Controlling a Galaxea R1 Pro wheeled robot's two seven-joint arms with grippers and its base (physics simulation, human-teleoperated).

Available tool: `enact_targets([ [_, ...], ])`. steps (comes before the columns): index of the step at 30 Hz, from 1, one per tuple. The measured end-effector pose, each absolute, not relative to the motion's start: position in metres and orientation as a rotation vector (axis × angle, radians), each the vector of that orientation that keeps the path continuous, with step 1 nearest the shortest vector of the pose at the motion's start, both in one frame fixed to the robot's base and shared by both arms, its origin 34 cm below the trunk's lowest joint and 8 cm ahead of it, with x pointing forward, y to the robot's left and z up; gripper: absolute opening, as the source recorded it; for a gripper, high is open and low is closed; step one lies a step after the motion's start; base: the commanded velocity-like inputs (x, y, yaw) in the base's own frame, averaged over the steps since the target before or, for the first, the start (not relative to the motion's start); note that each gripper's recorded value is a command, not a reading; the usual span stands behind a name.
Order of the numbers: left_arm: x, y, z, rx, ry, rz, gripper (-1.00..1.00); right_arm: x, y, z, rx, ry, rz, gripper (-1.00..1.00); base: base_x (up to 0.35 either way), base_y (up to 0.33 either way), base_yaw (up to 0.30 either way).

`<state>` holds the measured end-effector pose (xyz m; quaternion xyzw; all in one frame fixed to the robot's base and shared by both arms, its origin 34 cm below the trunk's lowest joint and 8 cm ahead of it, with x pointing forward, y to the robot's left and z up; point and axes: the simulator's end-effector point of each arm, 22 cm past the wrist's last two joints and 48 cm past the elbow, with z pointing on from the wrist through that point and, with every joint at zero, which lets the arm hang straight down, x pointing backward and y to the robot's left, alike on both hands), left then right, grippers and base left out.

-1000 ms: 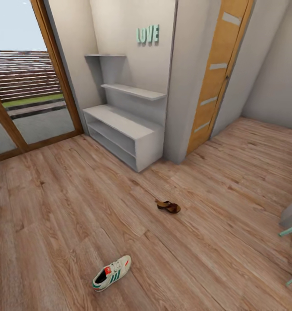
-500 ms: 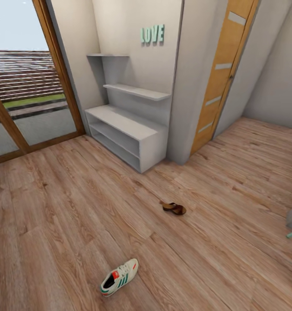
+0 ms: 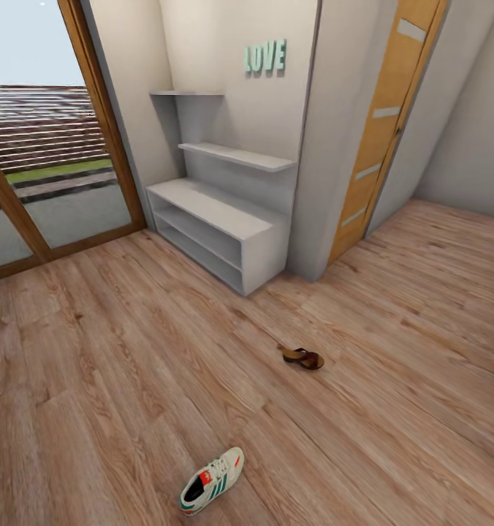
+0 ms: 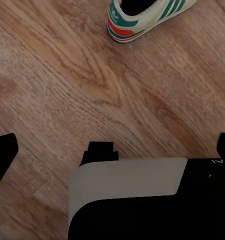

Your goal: Pick up the two gym shoes and the two sandals from the corridor floor and place them onto the hallstand (shoe rack) in the corridor, making sure they are on the rack and not on the floor. Arrange them so the two gym shoes are next to each other and the two sandals are next to each other.

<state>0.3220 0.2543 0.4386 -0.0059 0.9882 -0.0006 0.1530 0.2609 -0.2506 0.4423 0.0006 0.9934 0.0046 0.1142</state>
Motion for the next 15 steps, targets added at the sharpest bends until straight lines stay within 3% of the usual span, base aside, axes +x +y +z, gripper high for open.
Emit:
enact_targets([
  [10, 0.3220, 0.2541, 0.4385, -0.015, 2.835, -0.002, 1.00, 0.2609, -0.2506, 0.4422, 0.002, 2.913, 0.013, 1.00, 0.017, 0.032, 0.000],
  [15, 0.3221, 0.2541, 0.4385, -0.015, 2.835, -0.002, 1.00, 0.2609, -0.2506, 0.4422, 0.002, 2.913, 0.013, 1.00, 0.001, 0.213, 0.000],
])
